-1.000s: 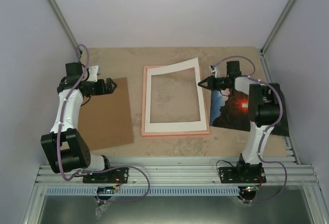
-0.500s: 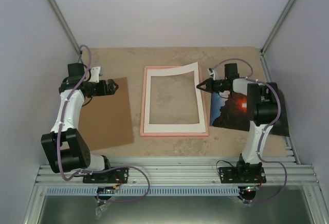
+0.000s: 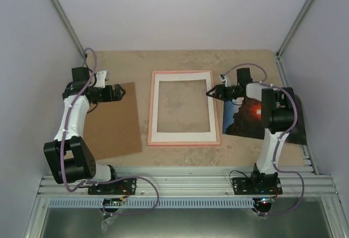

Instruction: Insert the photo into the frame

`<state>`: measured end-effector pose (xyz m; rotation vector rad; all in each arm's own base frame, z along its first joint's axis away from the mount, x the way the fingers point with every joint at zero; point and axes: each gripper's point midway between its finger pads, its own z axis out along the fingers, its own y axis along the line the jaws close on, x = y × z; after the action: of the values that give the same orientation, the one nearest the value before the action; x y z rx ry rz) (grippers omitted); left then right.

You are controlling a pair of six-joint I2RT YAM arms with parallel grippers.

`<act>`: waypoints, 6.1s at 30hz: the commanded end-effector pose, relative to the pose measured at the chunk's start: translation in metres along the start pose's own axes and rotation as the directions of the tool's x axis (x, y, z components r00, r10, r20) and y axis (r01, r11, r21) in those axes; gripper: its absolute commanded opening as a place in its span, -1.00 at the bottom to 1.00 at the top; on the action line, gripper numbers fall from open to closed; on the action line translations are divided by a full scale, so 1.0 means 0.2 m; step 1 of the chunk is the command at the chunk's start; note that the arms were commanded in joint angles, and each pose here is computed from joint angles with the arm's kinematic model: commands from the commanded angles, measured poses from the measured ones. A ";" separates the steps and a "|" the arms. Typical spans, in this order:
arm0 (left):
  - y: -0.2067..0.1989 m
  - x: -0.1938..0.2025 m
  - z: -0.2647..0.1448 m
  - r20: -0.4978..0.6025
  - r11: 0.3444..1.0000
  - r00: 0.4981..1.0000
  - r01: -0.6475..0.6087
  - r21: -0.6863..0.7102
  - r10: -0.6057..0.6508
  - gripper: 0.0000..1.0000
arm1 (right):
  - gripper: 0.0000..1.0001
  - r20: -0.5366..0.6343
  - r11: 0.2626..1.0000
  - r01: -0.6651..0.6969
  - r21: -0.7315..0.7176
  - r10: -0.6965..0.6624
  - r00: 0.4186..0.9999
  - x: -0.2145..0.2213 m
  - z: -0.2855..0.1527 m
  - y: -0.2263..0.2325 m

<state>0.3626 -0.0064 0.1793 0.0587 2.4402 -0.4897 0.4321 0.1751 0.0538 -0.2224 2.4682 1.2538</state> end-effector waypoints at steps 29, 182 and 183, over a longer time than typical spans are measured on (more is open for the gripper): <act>-0.42 0.04 0.05 -0.081 0.888 0.885 -0.455 0.059 0.459 0.99 | 0.84 -0.240 0.790 0.557 0.256 -0.507 0.828 0.31 -0.72 0.16; -2.58 0.64 1.44 -0.417 0.749 0.903 0.348 0.564 -0.106 0.43 | -0.29 -0.362 0.786 0.275 0.554 -0.070 0.929 0.53 -1.00 -0.80; -2.58 0.61 1.42 -0.405 0.738 0.909 0.338 0.584 -0.095 0.42 | -0.24 -0.342 0.778 0.276 0.565 -0.083 0.936 0.49 -1.03 -0.78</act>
<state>0.3453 -0.6044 0.0542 0.0972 2.5451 -1.4999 0.3675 -0.1132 0.0149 -0.4965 2.7777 0.0939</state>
